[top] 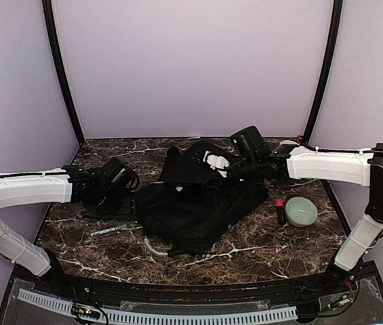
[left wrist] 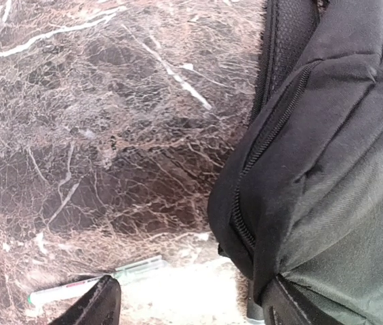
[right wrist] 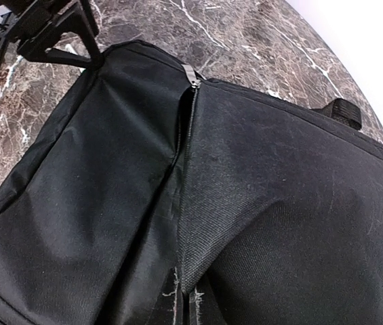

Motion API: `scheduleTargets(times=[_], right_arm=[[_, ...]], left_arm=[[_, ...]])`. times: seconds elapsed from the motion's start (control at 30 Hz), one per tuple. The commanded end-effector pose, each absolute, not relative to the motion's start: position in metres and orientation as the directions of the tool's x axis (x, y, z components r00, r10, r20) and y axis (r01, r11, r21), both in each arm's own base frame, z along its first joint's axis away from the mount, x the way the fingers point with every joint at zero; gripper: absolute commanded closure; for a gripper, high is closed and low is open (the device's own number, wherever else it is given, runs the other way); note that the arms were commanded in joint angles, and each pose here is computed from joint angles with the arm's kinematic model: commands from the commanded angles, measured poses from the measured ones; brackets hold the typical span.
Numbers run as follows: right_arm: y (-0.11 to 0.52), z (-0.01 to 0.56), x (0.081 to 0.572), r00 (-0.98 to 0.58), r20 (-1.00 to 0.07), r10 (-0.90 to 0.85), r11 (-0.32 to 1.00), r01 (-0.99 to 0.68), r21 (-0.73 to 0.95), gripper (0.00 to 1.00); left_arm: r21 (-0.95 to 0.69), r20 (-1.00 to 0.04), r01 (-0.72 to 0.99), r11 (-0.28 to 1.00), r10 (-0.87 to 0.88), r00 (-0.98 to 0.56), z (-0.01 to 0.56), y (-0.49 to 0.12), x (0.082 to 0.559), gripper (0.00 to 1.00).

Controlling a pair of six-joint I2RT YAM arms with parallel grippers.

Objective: Pack the student bag
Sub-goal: Adjust the student bag at the center of the board.

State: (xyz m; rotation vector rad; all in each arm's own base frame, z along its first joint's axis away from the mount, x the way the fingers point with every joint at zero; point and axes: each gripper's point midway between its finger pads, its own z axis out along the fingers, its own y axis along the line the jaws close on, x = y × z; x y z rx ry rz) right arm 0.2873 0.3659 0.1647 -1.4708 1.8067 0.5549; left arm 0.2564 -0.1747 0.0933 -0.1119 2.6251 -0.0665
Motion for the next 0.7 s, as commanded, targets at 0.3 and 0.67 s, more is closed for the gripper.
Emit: scheduleTargets(times=[0.3,0.67], right_arm=[[0.348,0.188,0.312,-0.062,-0.771,-0.634,0.337,-0.919,-0.203,1.0],[0.332,0.171,0.333,-0.097,-0.736,-0.67,0.383,-0.894,-0.231,1.0]], left_arm=[[-0.051,-0.403,-0.034,0.998,-0.052,-0.914,0.078,-0.13,0.225,0.3],[-0.278,-0.487,0.268,0.922,0.105,-0.867,0.101,-0.181,0.223,0.33]])
